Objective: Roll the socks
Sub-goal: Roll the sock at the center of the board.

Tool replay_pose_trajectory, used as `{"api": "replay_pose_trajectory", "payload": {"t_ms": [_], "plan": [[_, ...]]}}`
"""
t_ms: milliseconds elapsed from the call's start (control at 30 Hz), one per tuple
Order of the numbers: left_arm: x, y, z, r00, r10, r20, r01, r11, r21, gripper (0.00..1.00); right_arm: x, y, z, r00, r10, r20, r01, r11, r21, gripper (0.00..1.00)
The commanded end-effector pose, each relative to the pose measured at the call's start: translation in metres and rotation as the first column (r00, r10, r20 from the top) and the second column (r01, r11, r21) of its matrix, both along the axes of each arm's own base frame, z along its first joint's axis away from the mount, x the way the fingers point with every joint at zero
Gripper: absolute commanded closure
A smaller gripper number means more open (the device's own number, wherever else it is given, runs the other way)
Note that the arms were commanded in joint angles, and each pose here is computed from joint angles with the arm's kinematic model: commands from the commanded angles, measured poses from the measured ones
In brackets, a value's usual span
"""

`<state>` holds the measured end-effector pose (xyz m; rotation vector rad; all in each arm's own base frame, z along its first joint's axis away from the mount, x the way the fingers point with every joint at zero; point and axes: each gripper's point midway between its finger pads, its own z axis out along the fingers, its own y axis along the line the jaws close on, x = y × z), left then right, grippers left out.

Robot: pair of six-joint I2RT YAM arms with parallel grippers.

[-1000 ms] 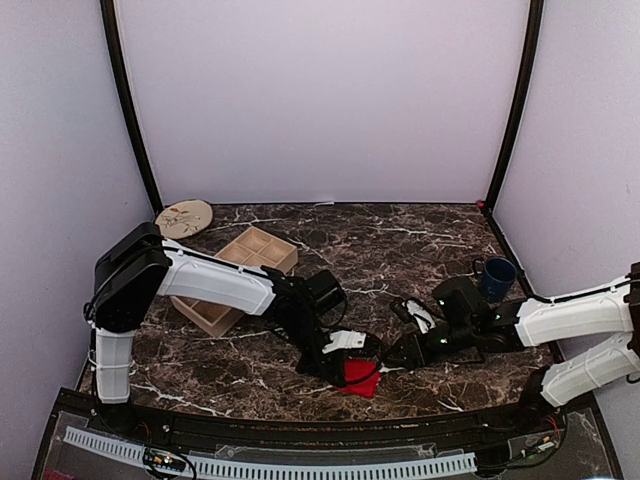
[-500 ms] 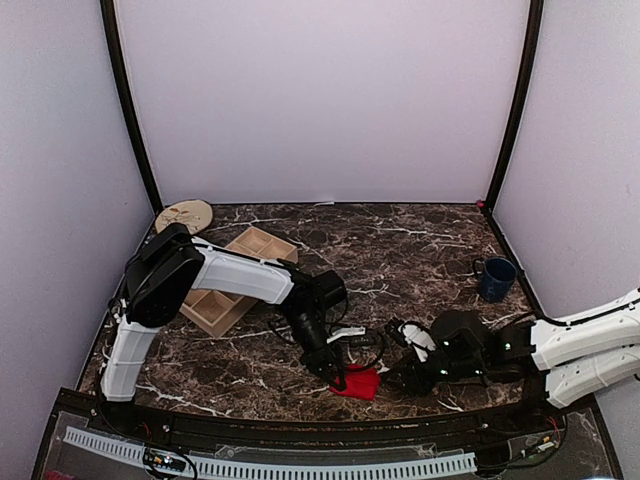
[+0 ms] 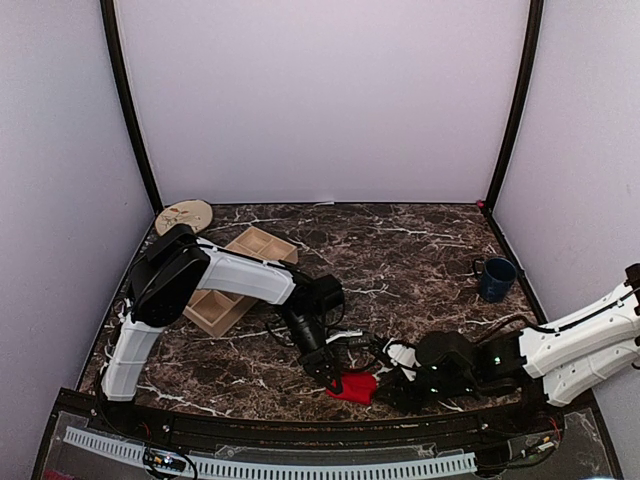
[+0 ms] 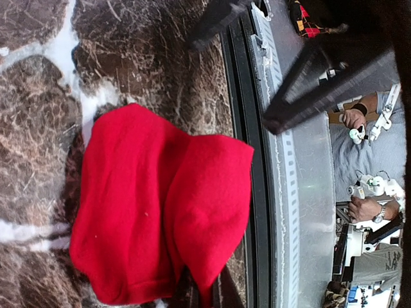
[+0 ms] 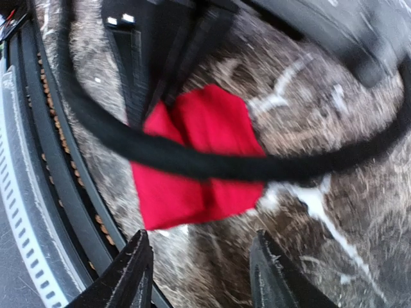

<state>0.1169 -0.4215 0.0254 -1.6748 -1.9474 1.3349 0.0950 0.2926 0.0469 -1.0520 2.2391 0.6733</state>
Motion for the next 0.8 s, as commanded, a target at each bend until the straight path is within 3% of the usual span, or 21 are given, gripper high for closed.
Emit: {"api": "replay_pose_trajectory", "payload": {"t_ms": [0,767], "plan": [[-0.001,0.018,-0.029,1.0,-0.002,0.008,0.001,0.991,0.133,1.0,-0.001,0.028,0.024,0.997,0.052,0.054,-0.055,0.996,0.067,0.49],[0.001,0.018,-0.027,1.0,0.0,-0.009,0.001,0.993,0.118,1.0,-0.007,0.058,0.01,0.986,0.156,0.055,-0.158,0.987,0.029,0.42]]}}
